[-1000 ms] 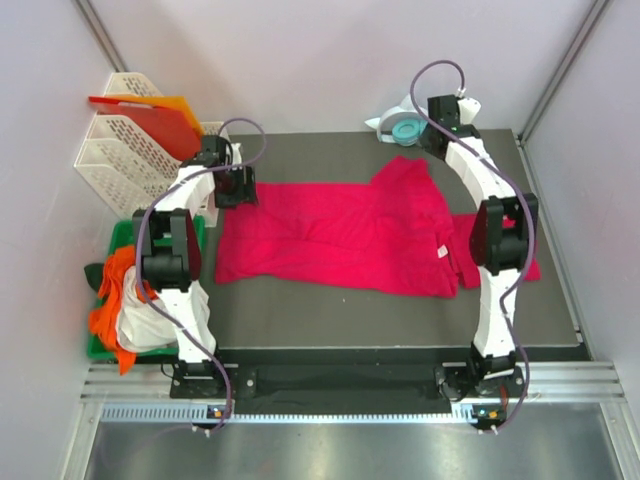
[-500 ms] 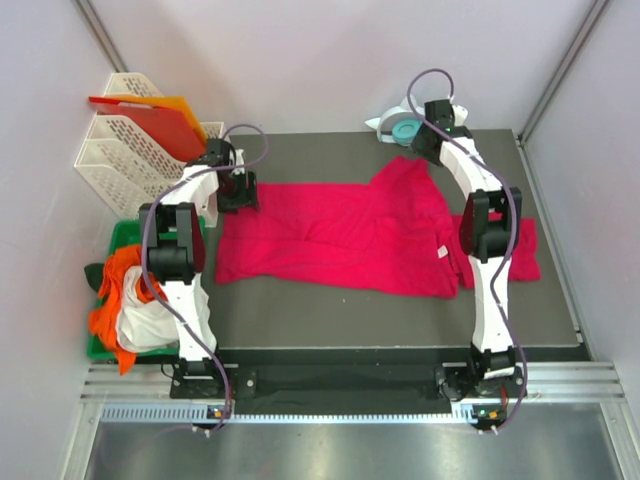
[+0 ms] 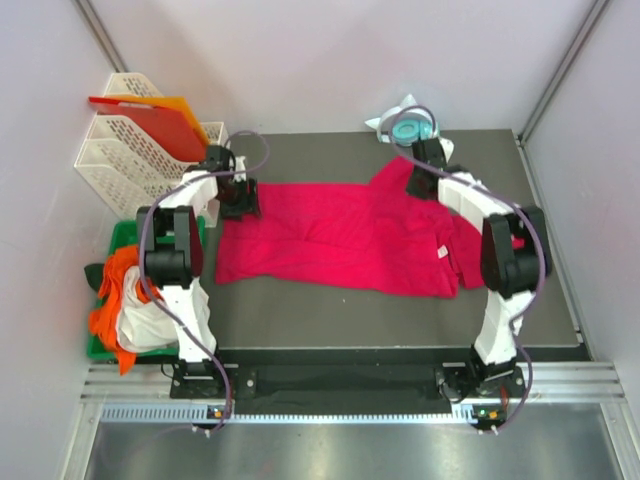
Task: Fold and stack the t-shirts
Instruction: Grap the side of the flattened tshirt furthest away from the robot with both arms
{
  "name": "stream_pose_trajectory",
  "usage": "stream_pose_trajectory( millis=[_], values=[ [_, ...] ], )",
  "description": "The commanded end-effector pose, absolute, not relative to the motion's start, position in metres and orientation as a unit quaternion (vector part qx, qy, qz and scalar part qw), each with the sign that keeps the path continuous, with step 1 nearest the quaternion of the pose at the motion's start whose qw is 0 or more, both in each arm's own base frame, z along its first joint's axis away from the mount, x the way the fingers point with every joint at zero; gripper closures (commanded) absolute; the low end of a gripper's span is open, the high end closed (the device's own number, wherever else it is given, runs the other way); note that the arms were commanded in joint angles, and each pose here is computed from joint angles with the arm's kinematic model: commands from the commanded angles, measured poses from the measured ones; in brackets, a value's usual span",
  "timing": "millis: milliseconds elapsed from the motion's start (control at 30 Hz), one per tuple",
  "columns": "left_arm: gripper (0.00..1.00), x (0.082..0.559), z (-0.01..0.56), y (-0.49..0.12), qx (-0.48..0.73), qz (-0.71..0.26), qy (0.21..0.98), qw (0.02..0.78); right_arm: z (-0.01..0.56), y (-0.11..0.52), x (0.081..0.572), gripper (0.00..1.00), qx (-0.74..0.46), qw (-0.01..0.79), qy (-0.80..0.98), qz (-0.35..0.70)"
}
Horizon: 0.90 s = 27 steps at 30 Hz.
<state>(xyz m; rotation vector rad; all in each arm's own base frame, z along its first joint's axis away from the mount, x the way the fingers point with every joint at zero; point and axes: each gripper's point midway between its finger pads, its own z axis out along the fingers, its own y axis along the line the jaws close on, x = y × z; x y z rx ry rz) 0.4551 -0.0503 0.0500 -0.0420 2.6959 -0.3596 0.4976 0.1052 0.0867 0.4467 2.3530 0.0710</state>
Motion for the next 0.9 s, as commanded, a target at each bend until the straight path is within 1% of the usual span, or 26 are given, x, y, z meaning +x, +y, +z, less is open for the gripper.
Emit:
stream_pose_trajectory(
  millis=[0,67,167,200,367,500,600,867],
  values=[
    [0.35,0.442,0.107,-0.067,0.027,-0.175,0.946,0.271,0.139,0.127,0.472,0.95,0.182,0.442,0.875,0.082],
    [0.35,0.433,0.113,-0.072,0.04,-0.188,0.943,0.273,0.143,0.138,0.459,0.95,0.178,0.445,0.873,0.088],
    [0.35,0.418,0.125,-0.08,0.062,-0.211,0.938,0.269,0.127,0.16,0.435,0.95,0.165,0.421,0.886,0.097],
    [0.35,0.406,0.122,-0.083,0.061,-0.217,0.942,0.247,0.119,0.164,0.427,0.95,0.16,0.413,0.892,0.092],
    [0.36,0.372,0.097,-0.084,0.091,-0.208,0.952,0.205,0.086,0.183,0.391,0.97,0.155,0.381,0.908,0.08],
    [0.36,0.352,0.077,-0.08,0.096,-0.197,0.961,0.17,0.054,0.181,0.365,0.98,0.165,0.347,0.921,0.061],
    [0.38,0.338,0.066,-0.077,0.1,-0.193,0.966,0.143,0.042,0.176,0.355,0.98,0.171,0.337,0.925,0.047],
    [0.39,0.32,0.044,-0.07,0.096,-0.178,0.975,0.091,0.028,0.169,0.359,0.98,0.18,0.323,0.929,0.008]
  ],
)
